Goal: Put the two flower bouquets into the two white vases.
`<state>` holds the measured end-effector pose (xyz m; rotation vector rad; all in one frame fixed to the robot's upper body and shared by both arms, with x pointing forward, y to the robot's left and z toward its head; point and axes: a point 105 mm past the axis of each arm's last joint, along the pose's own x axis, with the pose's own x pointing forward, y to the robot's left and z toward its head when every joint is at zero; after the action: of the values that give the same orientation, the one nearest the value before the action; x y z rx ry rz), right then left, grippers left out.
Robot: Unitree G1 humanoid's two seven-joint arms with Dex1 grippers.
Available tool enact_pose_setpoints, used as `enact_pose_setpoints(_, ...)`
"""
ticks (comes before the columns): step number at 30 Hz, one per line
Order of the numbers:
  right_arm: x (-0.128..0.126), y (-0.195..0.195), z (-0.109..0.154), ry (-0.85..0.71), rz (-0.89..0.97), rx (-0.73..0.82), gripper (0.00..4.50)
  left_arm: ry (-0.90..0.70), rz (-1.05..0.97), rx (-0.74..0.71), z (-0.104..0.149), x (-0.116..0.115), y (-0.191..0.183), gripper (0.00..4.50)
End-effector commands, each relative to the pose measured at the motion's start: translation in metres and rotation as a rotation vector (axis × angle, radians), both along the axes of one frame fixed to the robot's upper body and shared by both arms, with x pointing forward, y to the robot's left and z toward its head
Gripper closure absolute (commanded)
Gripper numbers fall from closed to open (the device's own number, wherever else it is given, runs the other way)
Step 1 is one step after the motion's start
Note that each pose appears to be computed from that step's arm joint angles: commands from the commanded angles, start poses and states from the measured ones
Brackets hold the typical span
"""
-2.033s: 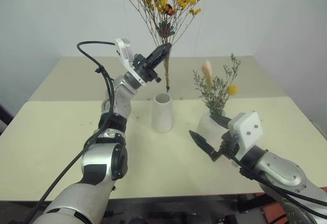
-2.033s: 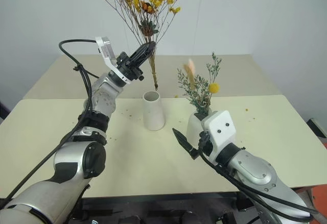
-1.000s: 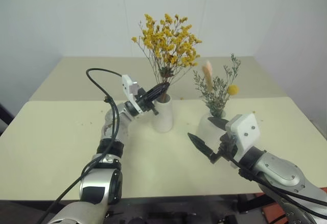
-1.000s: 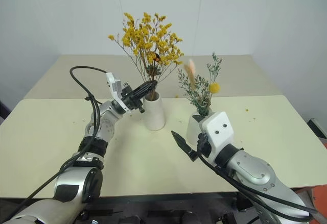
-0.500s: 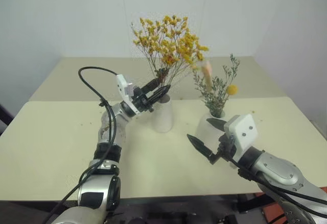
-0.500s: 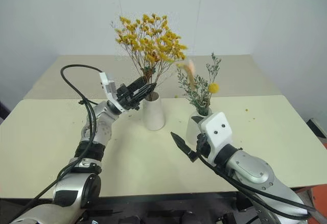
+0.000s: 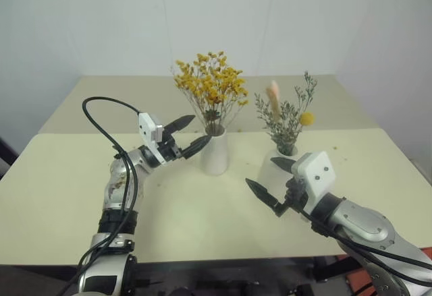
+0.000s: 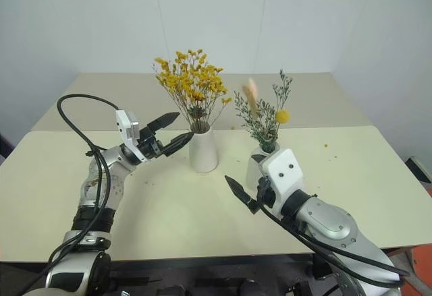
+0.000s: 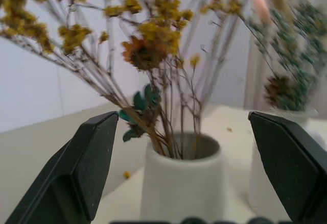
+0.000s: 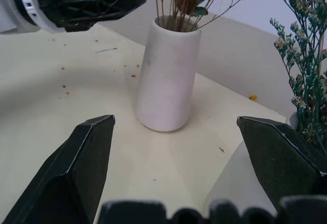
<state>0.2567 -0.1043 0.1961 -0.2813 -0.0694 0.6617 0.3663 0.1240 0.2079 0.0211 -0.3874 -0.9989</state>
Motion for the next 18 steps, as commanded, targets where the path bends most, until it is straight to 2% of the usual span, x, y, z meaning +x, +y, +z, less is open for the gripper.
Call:
enact_pose_setpoints(1, -0.002, 0.002, 0.011, -0.062, 0.010, 0.007, 0.00, -0.057, 0.012, 0.040, 0.013, -0.007, 0.006, 0.03)
enact_pose_setpoints(6, -0.003, -0.001, 0.011, -0.063, 0.000, 0.005, 0.00, -0.036, 0.065, 0.068, 0.006, -0.021, 0.033, 0.03)
enact_pose_setpoints(11, -0.013, -0.016, 0.015, -0.054, -0.001, 0.032, 0.00, 0.003, 0.073, 0.158, 0.001, -0.055, 0.062, 0.03)
enact_pose_setpoints(15, -0.030, -0.042, 0.023, -0.035, 0.043, 0.035, 0.00, 0.029, 0.052, 0.268, 0.001, -0.080, 0.078, 0.03)
enact_pose_setpoints(18, -0.038, -0.073, 0.029, -0.006, 0.053, -0.018, 0.00, 0.030, 0.035, 0.326, 0.001, -0.092, 0.081, 0.03)
